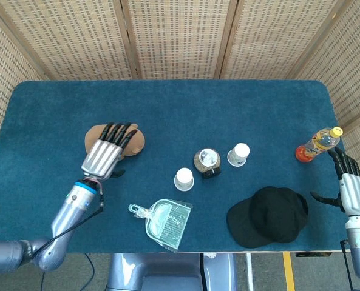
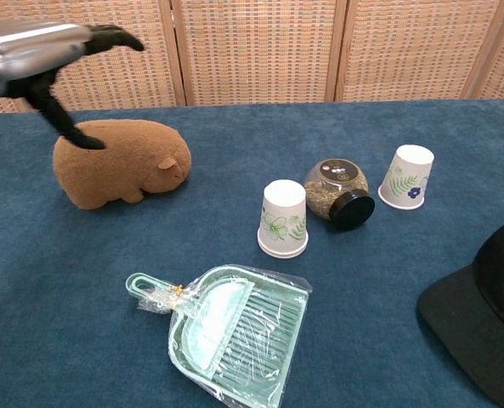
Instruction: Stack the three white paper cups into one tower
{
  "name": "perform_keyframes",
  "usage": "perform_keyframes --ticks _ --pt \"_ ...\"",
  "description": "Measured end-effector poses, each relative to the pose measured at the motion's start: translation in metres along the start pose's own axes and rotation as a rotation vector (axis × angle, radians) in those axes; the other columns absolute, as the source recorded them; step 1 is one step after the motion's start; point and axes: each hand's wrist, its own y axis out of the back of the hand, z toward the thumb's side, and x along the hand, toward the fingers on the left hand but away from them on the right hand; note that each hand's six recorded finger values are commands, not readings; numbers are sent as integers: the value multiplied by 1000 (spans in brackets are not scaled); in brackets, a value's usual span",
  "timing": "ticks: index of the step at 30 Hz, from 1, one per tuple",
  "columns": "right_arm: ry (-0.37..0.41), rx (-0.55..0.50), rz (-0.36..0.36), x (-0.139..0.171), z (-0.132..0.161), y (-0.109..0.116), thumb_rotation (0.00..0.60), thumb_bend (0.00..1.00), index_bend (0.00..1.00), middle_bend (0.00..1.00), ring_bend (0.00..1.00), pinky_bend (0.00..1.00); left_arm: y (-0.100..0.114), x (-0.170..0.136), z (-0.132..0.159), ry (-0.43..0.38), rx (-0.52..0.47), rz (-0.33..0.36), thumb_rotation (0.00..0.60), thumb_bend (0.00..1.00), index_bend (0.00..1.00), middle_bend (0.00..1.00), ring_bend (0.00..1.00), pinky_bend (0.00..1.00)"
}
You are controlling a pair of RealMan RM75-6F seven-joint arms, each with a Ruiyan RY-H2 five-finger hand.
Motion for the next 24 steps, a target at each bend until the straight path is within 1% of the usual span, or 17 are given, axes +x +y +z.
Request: perform_keyframes --ticks 1,4,6,10,12,14,16,20,21,24 --pt "-1 2 0 0 0 0 600 47 0 0 0 0 0 -13 -14 35 11 7 600 182 54 0 0 0" --pt "-3 12 -1 0 0 0 600 47 0 0 0 0 -2 -43 -43 102 35 19 600 181 52 0 0 0" --pt "-4 27 -3 -1 1 0 600 47 4 0 0 0 -3 -59 -56 139 41 30 600 181 52 0 0 0" --pt "13 43 -13 -1 10 -1 600 48 66 0 0 0 -7 -93 -84 236 35 56 600 182 51 0 0 0" --pt "34 44 -18 -2 18 -1 600 56 98 0 0 0 -10 -107 -93 268 22 57 600 181 50 0 0 0" --pt "66 50 -21 -4 29 -1 600 69 133 0 0 0 -14 -120 -102 291 9 54 600 181 50 0 0 0" --pt "103 58 -26 -9 44 0 600 76 150 0 0 0 -13 -129 -110 305 12 60 600 182 50 0 0 0" --pt "186 80 -38 -22 80 4 600 83 164 0 0 0 -11 -135 -116 312 -1 72 600 182 50 0 0 0" --pt "213 89 -39 -27 93 5 600 86 171 0 0 0 -12 -135 -117 311 -3 69 600 182 50 0 0 0" --pt "272 110 -26 -39 123 4 600 105 220 11 0 0 -15 -134 -118 303 -5 52 600 181 50 0 0 0"
